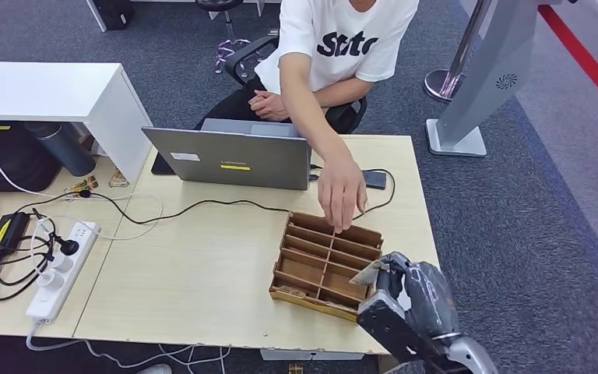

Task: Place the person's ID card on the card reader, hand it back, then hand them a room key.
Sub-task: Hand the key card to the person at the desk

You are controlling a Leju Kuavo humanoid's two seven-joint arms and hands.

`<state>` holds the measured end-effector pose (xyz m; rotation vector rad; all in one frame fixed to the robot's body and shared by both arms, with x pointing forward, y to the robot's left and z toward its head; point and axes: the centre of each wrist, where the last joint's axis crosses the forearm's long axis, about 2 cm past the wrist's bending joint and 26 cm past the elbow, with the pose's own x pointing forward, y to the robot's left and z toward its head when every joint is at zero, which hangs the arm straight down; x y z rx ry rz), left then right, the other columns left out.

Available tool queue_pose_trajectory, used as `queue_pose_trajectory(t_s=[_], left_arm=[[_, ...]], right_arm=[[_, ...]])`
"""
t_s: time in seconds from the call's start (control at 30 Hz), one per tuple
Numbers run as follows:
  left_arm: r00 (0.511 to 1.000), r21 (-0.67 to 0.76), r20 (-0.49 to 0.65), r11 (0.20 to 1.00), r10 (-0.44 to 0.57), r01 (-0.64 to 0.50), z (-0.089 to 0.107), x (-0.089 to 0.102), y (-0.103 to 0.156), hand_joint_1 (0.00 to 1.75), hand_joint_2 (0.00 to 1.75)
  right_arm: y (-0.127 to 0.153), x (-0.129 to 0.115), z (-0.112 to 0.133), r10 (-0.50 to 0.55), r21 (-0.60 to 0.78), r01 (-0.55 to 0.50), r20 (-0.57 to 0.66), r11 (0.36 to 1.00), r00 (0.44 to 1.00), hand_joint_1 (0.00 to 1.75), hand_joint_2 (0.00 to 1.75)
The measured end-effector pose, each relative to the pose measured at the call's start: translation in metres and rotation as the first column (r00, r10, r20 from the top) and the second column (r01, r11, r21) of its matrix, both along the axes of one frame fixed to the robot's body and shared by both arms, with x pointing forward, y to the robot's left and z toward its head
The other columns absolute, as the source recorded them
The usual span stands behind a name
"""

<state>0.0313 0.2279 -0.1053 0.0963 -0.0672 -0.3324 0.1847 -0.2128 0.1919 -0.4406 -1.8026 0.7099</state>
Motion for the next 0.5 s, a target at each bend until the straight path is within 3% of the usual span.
queue_pose_trajectory(t_s=[0.13,0.3,0.5], left_arm=[[0.999,0.001,-0.003,0.999,-0.032,0.032,-0.001,0.002,0.003,0.00,1.75],[0.995,0.000,0.002,0.995,-0.097,0.097,-0.002,0.009,0.007,0.00,1.75],[0.988,-0.006,-0.001,0.988,-0.153,0.153,-0.002,0.010,0.010,0.00,1.75]], right_arm=[[0.010,0.047,0.030,0.042,-0.009,-0.042,-0.001,0.999,0.999,1.75,1.75],[0.022,0.116,0.062,0.007,-0.042,-0.008,-0.035,0.999,0.999,1.75,1.75],[0.032,0.168,0.075,-0.044,-0.083,0.035,-0.107,0.996,0.993,1.75,1.75]])
